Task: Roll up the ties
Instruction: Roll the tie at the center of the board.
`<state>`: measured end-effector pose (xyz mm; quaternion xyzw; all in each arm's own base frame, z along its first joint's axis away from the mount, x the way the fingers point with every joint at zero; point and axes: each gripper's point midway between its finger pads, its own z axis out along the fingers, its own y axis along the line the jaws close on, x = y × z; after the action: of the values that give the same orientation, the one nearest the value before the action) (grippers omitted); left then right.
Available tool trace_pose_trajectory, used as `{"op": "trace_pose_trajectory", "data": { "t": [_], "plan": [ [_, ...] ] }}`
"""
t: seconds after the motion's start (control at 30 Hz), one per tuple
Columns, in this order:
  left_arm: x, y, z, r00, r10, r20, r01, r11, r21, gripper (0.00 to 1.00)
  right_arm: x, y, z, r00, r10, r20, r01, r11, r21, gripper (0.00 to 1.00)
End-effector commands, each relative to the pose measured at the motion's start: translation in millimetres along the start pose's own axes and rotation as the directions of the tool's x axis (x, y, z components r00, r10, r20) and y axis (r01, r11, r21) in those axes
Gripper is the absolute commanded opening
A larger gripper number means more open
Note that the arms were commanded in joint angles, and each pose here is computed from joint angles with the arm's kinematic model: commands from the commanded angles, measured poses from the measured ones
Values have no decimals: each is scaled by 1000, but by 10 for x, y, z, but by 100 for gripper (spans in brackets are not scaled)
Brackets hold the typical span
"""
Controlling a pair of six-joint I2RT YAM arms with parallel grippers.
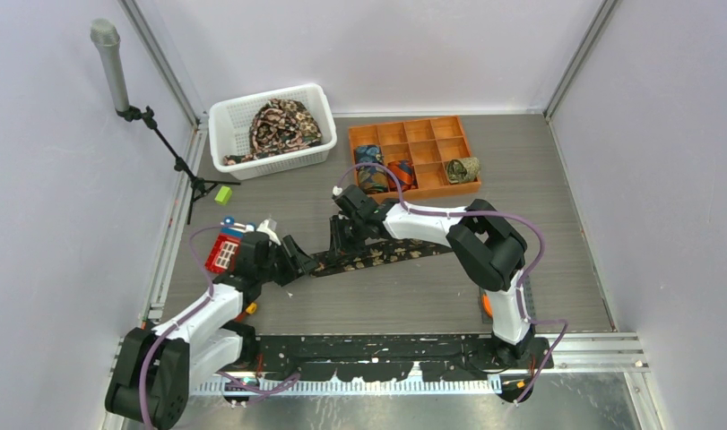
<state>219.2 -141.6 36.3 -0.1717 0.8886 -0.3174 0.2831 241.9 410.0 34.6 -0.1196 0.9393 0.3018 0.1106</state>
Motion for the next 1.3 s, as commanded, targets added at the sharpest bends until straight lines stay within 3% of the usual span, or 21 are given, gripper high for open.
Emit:
{"op": "trace_pose_trajectory", "data": {
  "t": [0.0,0.53,0.8,1.03,1.27],
  "plan": [
    [-79,-118,29,999,-12,32,10,998,65,53,125,-280,99,1000,5,-26,-3,996,89,29],
    [-107,-93,131,998,-34,49,30,997,75,48,138,-281,106,999,10,-31,-8,996,86,28],
    [-98,-118,143,999,-35,37,32,996,86,36,108,-239,77,1000,9,-23,-7,997,76,28],
    [-102,-102,63,1000,0,29,-1,999,50,29,-68,-5,-155,1000,-16,24,15,999,37,47],
    [-94,-87,-51,999,41,12,-41,999,12,27,-289,374,-502,995,-42,92,46,998,-43,45]
  ]
}}
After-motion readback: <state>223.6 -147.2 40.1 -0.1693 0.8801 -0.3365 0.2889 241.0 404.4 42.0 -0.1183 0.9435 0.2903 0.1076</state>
